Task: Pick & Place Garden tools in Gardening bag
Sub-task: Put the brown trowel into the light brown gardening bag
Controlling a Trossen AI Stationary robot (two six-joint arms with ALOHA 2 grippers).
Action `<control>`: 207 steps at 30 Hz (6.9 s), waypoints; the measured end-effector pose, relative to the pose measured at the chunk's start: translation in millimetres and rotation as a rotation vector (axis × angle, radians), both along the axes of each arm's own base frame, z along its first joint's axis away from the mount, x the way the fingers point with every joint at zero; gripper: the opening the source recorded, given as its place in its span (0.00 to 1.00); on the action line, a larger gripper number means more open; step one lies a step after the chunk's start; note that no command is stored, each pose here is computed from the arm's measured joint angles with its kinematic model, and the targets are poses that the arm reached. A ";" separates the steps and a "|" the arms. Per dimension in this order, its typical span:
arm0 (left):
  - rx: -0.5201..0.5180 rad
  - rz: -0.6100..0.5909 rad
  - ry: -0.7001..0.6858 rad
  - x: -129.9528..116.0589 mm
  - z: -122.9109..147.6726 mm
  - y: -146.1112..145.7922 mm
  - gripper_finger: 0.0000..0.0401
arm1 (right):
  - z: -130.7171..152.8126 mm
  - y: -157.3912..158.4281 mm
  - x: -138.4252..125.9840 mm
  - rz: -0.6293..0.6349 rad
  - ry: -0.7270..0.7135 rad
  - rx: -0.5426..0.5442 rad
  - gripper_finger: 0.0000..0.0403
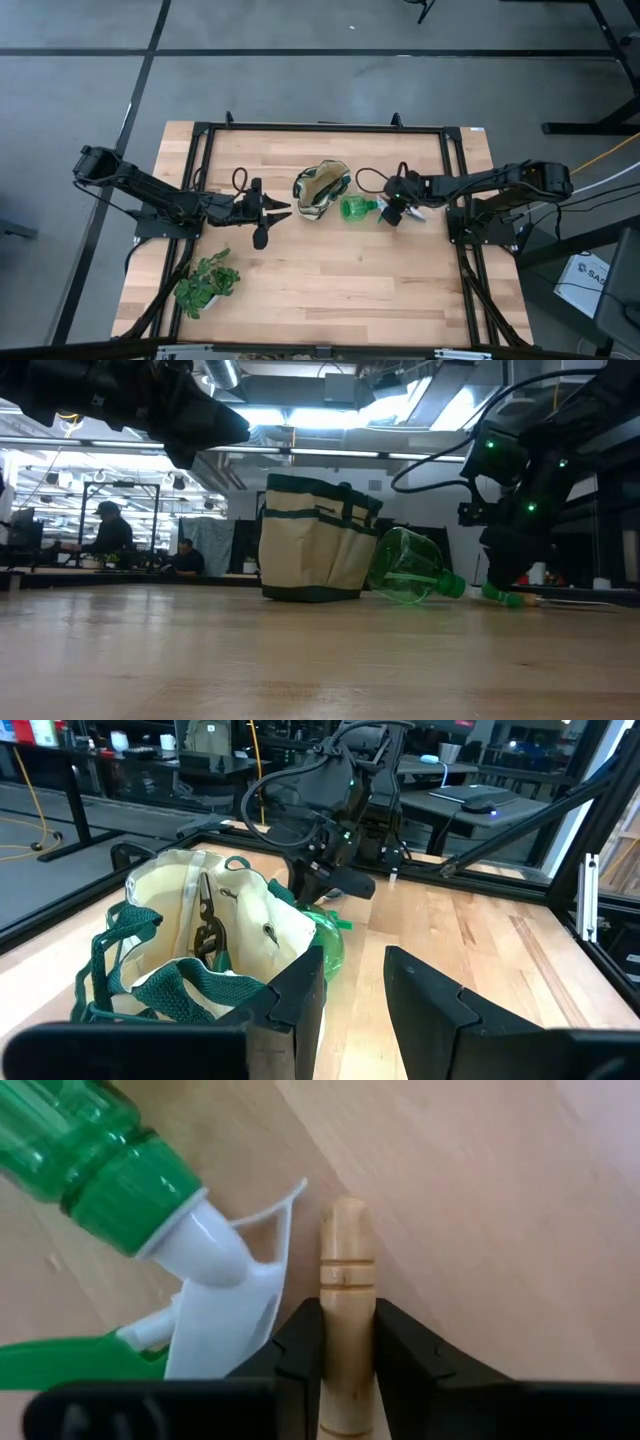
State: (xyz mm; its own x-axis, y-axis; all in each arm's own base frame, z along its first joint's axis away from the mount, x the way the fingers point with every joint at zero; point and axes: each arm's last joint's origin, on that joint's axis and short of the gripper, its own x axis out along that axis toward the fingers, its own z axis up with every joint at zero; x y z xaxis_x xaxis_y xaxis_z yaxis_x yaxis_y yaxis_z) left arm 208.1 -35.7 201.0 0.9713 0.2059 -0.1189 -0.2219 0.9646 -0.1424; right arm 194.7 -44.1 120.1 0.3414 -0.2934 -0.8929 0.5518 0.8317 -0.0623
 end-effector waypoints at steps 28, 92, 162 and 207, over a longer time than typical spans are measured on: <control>0.013 -0.001 -0.047 0.6 5.1 -0.1 0.25 | 83.8 -26.2 36.0 0.197 -0.733 -0.516 0.17; 0.207 -0.201 -0.297 178.8 27.2 3.4 0.29 | 126.1 58.2 60.8 0.871 -1.280 -0.211 0.17; 0.077 0.074 0.022 88.6 19.3 80.0 0.18 | 91.2 -11.8 54.8 0.461 -0.879 -0.239 0.45; 0.232 0.078 -0.197 -1.0 62.2 41.4 0.18 | 79.6 -22.7 48.9 0.403 -0.703 -0.321 0.45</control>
